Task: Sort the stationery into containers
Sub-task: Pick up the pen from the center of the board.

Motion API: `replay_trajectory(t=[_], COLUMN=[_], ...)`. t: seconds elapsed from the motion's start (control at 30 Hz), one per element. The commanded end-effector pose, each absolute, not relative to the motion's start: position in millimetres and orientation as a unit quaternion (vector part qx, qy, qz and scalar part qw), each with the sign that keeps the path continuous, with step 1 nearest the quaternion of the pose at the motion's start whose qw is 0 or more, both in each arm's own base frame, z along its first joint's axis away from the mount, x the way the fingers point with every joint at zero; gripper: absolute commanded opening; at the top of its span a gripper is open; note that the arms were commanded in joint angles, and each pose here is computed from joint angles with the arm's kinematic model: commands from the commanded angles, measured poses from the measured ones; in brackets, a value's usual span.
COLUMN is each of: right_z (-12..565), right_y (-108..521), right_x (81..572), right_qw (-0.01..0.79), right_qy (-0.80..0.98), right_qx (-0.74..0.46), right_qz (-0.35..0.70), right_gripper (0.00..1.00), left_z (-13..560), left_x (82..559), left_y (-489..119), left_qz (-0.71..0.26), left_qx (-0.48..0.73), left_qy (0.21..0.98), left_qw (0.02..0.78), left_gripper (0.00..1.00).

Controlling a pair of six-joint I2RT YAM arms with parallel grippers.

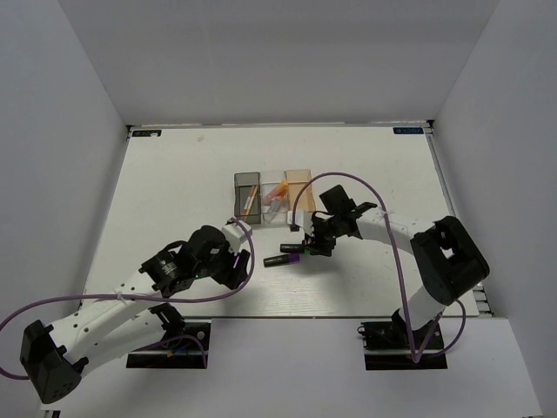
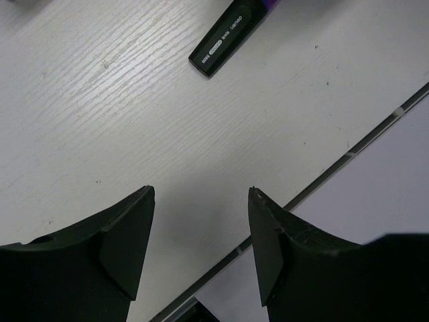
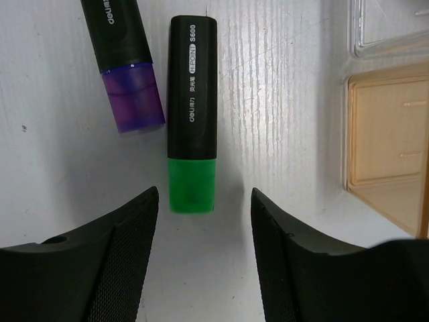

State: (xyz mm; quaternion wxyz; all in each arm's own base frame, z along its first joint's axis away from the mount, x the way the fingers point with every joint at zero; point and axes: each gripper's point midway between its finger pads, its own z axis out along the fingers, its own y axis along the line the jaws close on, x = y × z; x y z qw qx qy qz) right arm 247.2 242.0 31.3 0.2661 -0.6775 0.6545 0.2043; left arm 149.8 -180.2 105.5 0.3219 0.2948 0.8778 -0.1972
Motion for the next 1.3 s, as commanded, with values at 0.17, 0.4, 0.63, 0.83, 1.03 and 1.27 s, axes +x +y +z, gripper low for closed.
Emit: replay_trajectory(t=[0.17,0.4,0.63,0.83,1.03,1.27], right_z=[32,19,13,34,78,131], right_y=[255,249,238,233,233,237], right_x=[258,250,239,223,207,223], right_qw=[0.268,0.242,0.230,0.230,0.263,0.332], right_qy=[0.653,0.652,0.646,0.630,0.606,0.626], right_qx=[-0.675,-0.685,-0.697,-0.707,-0.709,-0.670], right_qz=[0.214,0.217,0.211,0.227,0.246,0.221], right_gripper=[0.61,0.49,0.32,0.15,0.13,0.13], left_z=[107,110,109,109,107,107], left_x=[148,149,149,149,148,150], left_y=[-178,-178,-178,-178,-177,-177], left_qz=[-0.197,-0.197,-0.198,-0.197,-0.195,-0.193], left_qx=[0.300,0.298,0.298,0.298,0.296,0.295], left_qy=[0.874,0.872,0.873,0.872,0.875,0.875], left_qw=[0.327,0.333,0.332,0.334,0.330,0.332], left_gripper=[0.68,0.68,0.68,0.68,0.68,0.68])
